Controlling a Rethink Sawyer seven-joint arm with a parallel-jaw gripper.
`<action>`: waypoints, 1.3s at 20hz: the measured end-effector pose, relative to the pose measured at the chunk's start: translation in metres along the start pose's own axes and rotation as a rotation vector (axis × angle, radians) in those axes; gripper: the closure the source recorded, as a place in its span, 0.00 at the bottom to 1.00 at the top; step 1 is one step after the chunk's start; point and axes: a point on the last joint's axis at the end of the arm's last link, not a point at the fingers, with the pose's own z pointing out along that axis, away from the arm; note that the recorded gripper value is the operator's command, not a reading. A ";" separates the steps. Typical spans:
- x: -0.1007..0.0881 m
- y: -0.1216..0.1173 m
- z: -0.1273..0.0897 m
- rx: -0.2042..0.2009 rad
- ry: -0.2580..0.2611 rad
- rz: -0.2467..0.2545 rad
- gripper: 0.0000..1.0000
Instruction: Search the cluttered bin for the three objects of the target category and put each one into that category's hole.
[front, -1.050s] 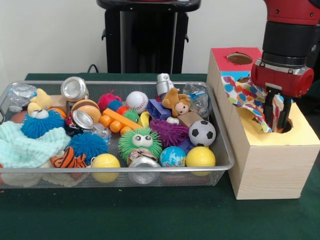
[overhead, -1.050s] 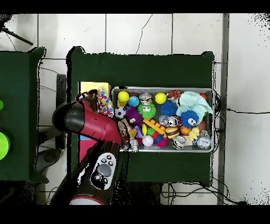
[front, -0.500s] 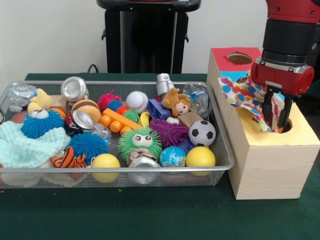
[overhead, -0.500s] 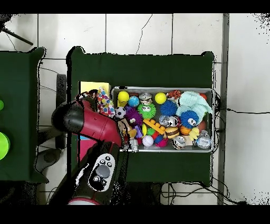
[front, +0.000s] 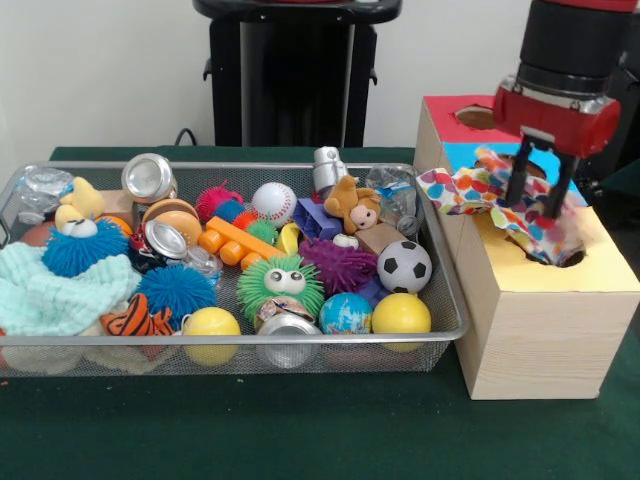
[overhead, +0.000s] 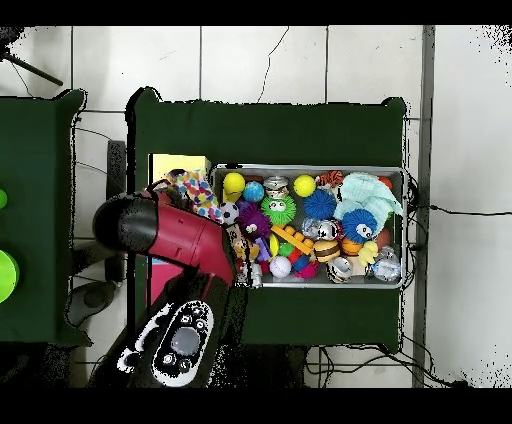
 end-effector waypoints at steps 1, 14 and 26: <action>-0.001 -0.008 -0.006 0.033 0.024 -0.007 0.00; -0.011 -0.043 -0.035 0.156 0.088 -0.020 0.00; -0.005 -0.034 -0.035 0.108 0.113 0.032 0.00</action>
